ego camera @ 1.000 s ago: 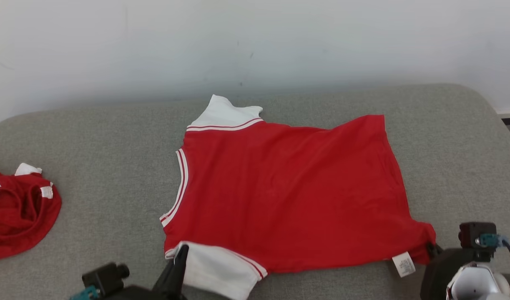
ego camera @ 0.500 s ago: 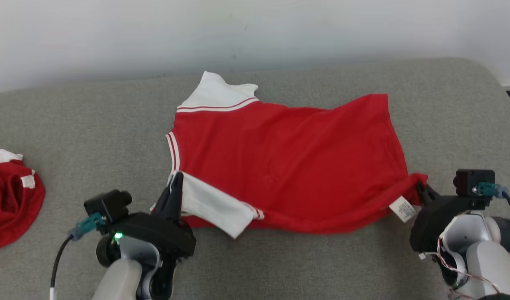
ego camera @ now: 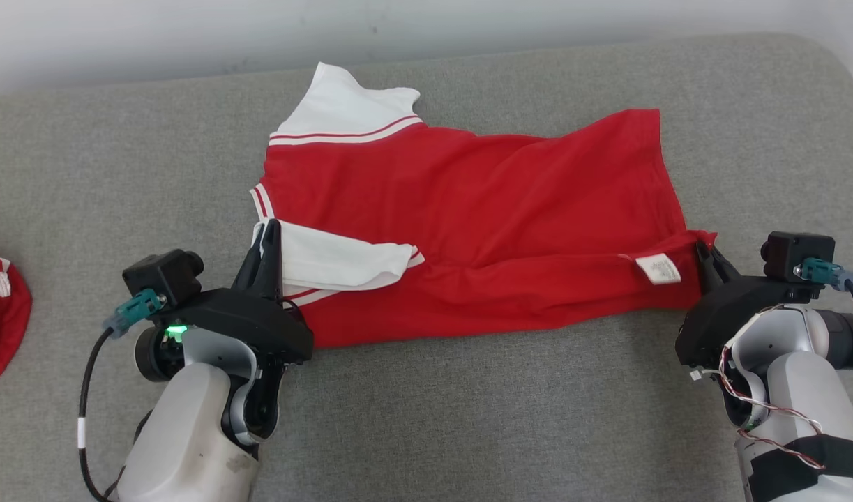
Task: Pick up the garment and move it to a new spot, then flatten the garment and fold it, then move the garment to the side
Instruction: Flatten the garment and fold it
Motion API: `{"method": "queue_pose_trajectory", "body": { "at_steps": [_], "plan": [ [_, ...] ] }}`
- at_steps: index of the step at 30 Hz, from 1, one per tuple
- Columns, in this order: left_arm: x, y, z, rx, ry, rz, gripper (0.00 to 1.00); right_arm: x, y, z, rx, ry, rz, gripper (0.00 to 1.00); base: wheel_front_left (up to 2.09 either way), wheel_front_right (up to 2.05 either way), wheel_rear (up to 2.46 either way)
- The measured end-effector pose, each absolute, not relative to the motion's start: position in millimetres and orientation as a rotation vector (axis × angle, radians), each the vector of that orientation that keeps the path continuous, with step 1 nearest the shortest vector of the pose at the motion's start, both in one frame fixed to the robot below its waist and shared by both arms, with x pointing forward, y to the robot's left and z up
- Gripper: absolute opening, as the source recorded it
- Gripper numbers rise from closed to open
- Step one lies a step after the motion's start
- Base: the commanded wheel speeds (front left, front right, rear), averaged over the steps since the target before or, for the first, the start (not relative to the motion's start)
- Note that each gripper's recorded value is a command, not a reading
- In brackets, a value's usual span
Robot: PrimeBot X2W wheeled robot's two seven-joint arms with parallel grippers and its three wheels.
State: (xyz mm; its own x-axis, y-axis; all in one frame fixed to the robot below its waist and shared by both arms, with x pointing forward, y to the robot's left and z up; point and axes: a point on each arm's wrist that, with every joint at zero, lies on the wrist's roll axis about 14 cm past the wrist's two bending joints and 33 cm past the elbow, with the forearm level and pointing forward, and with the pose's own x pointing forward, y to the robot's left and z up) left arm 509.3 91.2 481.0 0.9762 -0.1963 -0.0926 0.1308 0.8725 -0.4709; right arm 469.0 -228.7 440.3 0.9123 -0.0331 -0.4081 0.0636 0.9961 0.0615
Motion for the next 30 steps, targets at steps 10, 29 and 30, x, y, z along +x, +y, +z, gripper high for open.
{"method": "queue_pose_trajectory", "body": {
  "at_steps": [10,29,30],
  "plan": [
    [520.9,91.4,471.9,-0.473,0.145,-0.171,0.00,475.5,-239.4,421.8,0.064,0.450,-0.097,0.00,0.00,0.00,0.00],
    [524.6,94.2,471.4,-0.420,0.127,-0.158,1.00,487.2,-231.9,436.5,0.081,0.333,-0.090,1.00,0.00,0.00,0.00],
    [524.1,94.6,473.1,-0.414,0.121,-0.157,1.00,486.5,-232.2,437.1,0.083,0.332,-0.092,1.00,0.00,0.00,0.00]
  ]
}}
